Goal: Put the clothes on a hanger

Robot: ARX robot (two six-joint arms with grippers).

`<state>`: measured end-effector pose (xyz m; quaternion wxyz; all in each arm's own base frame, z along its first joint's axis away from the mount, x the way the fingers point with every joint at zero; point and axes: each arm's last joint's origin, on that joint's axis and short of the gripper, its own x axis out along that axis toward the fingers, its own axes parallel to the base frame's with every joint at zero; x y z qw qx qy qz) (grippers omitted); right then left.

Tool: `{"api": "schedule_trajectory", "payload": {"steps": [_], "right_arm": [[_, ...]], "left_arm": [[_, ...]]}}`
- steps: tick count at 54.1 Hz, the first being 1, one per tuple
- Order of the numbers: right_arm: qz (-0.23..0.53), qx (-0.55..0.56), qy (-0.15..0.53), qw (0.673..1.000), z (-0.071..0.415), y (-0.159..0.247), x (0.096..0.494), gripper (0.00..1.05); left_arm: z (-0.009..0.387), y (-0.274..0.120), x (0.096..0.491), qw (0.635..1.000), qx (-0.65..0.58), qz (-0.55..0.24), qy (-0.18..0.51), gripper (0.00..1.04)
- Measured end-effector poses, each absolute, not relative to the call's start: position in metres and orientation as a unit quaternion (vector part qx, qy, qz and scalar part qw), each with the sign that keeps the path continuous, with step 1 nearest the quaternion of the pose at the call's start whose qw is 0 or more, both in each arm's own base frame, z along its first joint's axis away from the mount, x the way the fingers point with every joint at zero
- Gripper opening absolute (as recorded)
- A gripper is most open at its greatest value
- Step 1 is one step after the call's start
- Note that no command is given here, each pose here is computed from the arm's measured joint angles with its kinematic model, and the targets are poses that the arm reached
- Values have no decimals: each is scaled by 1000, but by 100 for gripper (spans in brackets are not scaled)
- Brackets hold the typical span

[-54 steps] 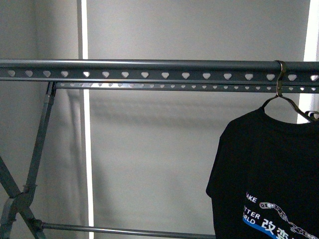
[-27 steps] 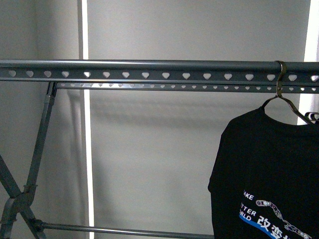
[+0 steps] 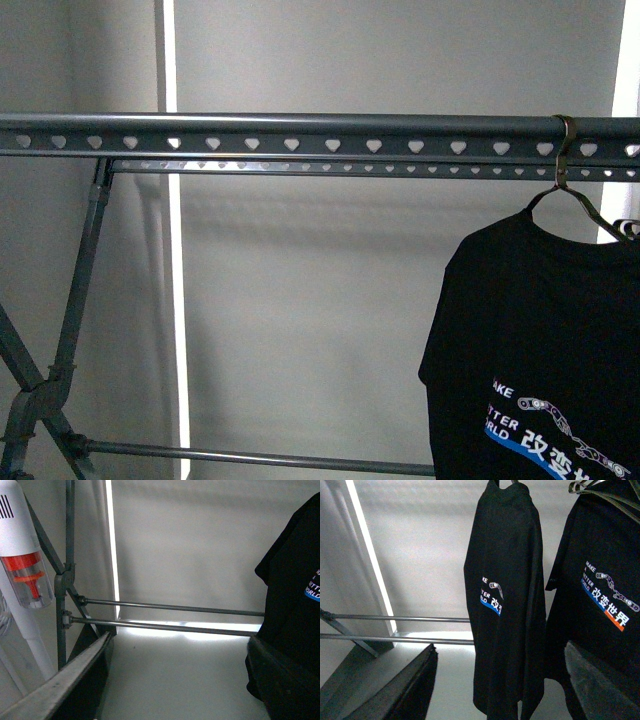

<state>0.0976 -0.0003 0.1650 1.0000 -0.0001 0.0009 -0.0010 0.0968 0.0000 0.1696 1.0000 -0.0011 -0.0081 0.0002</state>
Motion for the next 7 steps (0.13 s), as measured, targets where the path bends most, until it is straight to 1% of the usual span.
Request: {"api": "schedule_trajectory", "payload": {"steps": [2,5,7], "right_arm": [[-1,0,1,1000,165,0,98,84],[-1,0,1,1000,165,0,98,95],[-1,0,1,1000,165,0,98,99]], "left_arm": [[170,0,97,1000,-1,0,-8,91],[170,0,97,1000,-1,0,-8,100],[170,0,97,1000,-1,0,-8,99]]}}
